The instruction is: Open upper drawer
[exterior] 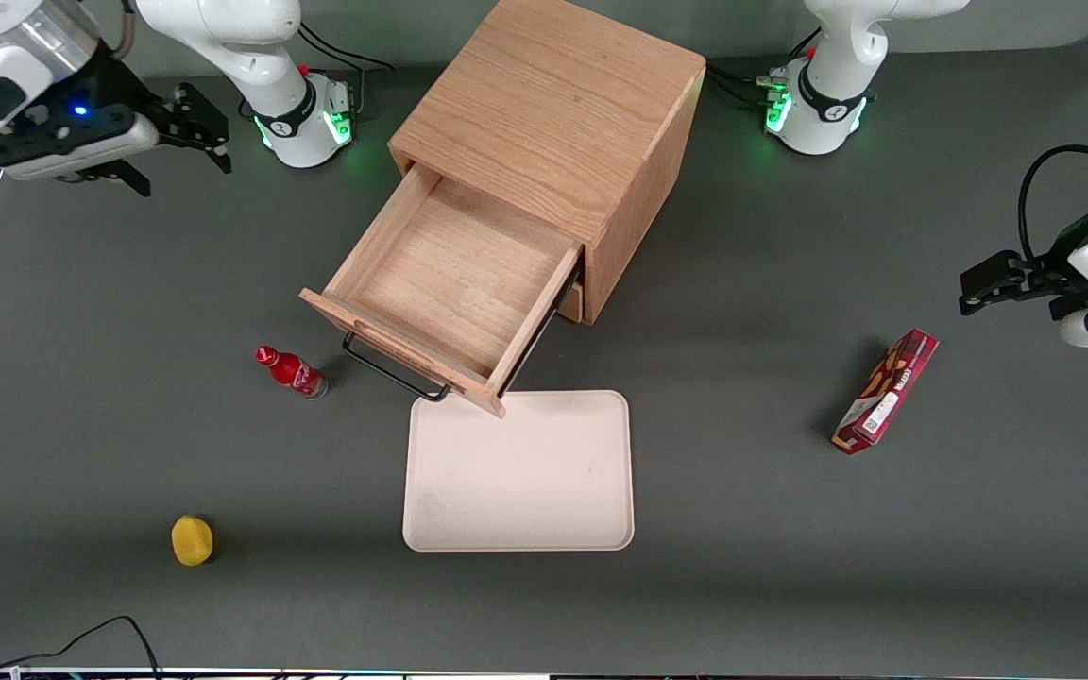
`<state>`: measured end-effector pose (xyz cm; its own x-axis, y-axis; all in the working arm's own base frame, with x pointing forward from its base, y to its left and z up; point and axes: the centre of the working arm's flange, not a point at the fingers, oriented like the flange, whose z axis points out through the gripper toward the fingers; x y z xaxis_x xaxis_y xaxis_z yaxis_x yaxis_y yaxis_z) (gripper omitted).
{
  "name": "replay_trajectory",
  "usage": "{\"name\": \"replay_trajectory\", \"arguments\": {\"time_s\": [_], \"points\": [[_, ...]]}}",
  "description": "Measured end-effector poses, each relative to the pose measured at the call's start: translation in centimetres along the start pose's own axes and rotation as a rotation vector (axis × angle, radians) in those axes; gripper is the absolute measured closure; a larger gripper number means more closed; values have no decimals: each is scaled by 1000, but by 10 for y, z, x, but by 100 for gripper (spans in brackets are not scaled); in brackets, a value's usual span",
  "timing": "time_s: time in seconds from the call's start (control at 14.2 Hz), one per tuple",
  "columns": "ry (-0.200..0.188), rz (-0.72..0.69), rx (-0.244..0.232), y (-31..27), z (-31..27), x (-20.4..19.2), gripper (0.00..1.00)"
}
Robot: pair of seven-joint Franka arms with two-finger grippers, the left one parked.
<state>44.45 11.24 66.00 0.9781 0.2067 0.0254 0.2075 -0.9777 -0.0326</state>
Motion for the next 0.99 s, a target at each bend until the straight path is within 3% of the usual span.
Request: {"name": "replay_trajectory", "arguments": {"time_s": [0.28,0.7,0.99], "points": [[-1,81,15,40,1,7,0],[-11,81,64,61,11,52,0],[-29,49,38,58,18,59,0]]}}
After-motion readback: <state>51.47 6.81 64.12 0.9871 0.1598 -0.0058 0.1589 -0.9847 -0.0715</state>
